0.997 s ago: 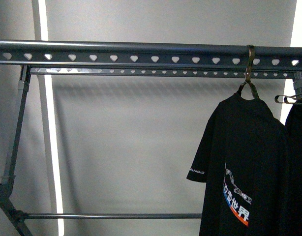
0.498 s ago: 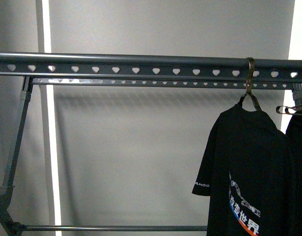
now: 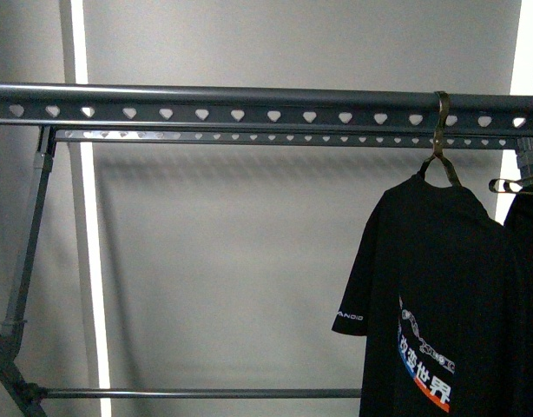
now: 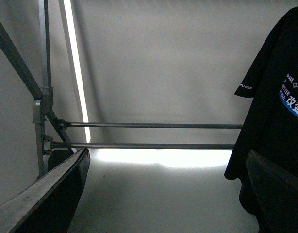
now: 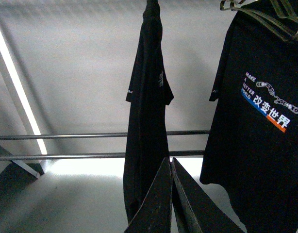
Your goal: Hang clothes on hanger
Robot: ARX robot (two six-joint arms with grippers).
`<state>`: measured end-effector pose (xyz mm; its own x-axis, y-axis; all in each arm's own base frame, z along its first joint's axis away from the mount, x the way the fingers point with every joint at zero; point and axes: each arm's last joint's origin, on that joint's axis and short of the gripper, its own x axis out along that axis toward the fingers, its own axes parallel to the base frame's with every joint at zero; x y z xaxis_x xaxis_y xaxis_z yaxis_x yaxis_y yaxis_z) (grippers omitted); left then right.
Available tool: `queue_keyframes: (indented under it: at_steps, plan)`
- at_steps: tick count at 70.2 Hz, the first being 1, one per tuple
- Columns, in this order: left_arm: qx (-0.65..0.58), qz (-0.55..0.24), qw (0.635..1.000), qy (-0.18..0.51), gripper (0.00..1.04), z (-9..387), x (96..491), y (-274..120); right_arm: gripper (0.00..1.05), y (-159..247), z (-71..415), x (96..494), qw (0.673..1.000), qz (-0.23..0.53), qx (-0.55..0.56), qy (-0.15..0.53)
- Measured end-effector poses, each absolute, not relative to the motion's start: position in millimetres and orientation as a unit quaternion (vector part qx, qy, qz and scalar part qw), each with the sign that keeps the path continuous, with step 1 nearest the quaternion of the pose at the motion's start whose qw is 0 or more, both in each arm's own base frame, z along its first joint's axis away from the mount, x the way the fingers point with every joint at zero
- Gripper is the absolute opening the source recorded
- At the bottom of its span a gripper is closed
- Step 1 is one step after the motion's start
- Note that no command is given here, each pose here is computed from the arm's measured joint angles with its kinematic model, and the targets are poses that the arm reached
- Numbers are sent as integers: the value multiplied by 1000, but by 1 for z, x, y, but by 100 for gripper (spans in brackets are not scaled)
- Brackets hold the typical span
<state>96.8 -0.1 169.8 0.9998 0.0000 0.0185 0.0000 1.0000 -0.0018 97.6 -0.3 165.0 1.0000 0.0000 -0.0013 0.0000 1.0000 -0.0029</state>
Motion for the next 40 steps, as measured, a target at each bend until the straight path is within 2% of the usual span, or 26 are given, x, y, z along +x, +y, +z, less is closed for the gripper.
queue_keyframes:
  at_steps: [28,30,40]
  plan:
    - [-1,0,1000,-9,98,170,97,0,2,0,165,98,1000,0,-1,1]
    - [-1,0,1000,-9,98,170,97,0,5,0,165,98,1000,0,-2,1]
    - [-1,0,1000,-9,98,170,97,0,31,0,165,98,1000,0,-2,1]
